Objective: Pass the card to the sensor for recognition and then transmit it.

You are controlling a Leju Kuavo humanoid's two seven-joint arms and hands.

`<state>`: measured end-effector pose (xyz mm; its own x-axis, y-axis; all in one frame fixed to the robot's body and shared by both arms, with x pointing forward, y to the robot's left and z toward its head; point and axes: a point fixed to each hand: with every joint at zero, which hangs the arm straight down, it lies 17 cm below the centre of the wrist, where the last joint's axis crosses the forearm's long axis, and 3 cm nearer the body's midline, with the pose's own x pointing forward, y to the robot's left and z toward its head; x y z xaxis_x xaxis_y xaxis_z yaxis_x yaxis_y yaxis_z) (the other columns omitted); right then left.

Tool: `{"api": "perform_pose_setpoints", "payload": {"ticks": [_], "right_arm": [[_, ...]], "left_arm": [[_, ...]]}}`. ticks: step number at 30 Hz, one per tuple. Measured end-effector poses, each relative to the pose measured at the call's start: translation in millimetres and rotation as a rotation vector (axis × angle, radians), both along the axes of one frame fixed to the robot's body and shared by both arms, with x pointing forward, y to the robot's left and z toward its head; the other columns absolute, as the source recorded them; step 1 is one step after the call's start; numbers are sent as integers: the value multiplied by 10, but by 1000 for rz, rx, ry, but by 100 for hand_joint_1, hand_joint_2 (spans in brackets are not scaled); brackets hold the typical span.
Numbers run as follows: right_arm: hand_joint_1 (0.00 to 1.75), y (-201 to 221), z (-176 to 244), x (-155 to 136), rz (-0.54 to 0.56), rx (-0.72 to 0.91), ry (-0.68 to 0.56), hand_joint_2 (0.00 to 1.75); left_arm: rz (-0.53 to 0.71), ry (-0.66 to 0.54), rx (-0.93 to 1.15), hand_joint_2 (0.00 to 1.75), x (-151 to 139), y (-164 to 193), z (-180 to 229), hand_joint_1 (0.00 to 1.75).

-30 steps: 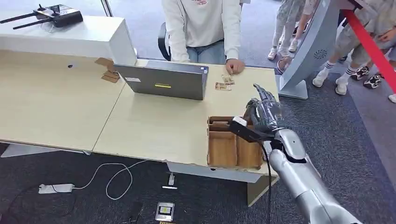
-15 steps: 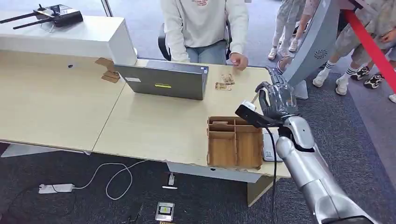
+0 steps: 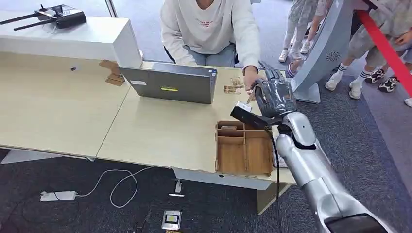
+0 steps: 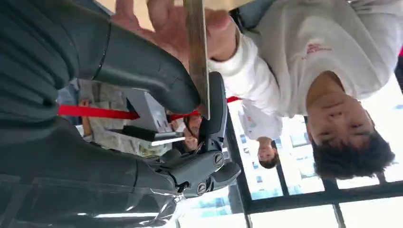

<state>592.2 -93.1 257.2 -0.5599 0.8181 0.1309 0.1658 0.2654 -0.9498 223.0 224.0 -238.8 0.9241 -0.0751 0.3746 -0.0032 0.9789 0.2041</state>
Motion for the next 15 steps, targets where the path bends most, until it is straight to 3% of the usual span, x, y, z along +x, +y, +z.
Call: {"api": "perform_pose_setpoints", "payload": {"ticks": [7,15], "right_arm": [[175,320,253,116,26,-29,5,175],[175,452,162,162,23,-68,56,175]], "left_arm": [[-61,-18,8,0,78,-29,28,0],[-99,-15,21,0,120,-36,44,0]]}}
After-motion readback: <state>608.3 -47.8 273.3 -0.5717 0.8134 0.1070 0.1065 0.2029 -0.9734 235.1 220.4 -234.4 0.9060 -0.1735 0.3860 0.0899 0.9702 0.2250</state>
